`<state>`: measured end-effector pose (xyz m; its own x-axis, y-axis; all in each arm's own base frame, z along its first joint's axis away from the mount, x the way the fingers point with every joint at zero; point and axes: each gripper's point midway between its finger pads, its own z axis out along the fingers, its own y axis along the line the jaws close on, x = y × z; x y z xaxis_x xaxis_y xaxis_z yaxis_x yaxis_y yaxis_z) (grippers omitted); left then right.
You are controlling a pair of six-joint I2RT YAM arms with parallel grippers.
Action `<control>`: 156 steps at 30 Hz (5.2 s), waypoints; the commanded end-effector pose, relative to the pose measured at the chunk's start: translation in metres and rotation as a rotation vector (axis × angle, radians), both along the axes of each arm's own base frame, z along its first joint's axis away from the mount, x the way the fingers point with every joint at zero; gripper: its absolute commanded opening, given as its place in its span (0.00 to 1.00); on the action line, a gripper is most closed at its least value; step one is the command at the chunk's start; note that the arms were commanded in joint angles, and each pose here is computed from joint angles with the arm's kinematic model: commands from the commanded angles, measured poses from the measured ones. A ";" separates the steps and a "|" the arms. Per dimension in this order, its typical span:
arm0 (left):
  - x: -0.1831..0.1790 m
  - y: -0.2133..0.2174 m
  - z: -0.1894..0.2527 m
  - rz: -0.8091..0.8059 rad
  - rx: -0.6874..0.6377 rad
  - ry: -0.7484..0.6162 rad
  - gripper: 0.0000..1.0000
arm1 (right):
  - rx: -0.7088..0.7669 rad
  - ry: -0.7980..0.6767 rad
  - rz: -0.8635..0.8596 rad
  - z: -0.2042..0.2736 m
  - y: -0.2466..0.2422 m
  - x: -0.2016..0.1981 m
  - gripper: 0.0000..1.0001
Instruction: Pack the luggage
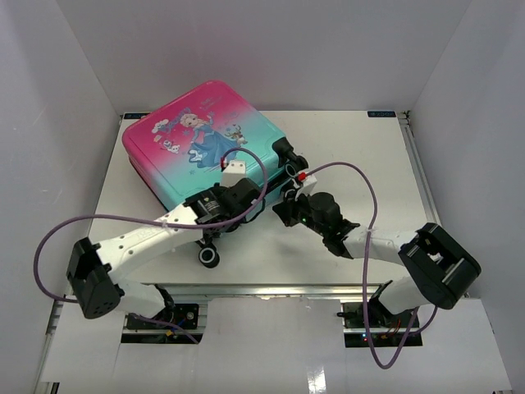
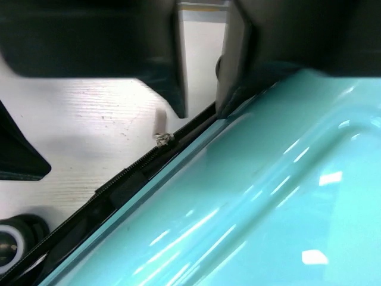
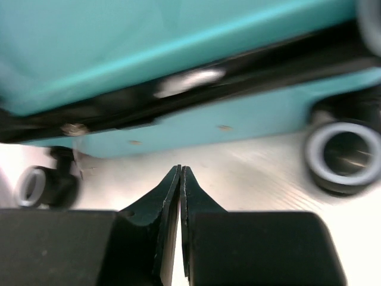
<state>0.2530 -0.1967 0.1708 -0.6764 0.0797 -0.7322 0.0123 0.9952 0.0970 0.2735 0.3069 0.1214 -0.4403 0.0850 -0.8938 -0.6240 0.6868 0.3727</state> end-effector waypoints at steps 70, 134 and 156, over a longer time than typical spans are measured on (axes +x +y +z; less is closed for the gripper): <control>-0.022 0.047 0.072 0.139 -0.663 -0.380 0.00 | -0.032 -0.139 0.133 0.017 0.118 0.002 0.78; -0.057 0.135 0.101 0.422 -0.847 -0.528 0.00 | -0.014 -0.314 -0.534 0.038 -0.012 0.073 0.08; -0.069 0.168 0.086 0.560 -0.776 -0.518 0.00 | 0.212 -0.360 -0.299 0.075 -0.077 0.123 0.08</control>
<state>0.1857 -0.0416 0.2548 -0.1035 -0.7655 -0.6351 -0.2878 0.6342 -0.7176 0.3692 0.2472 0.1284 -0.2240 0.2291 -0.9473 -0.4662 0.8284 0.3106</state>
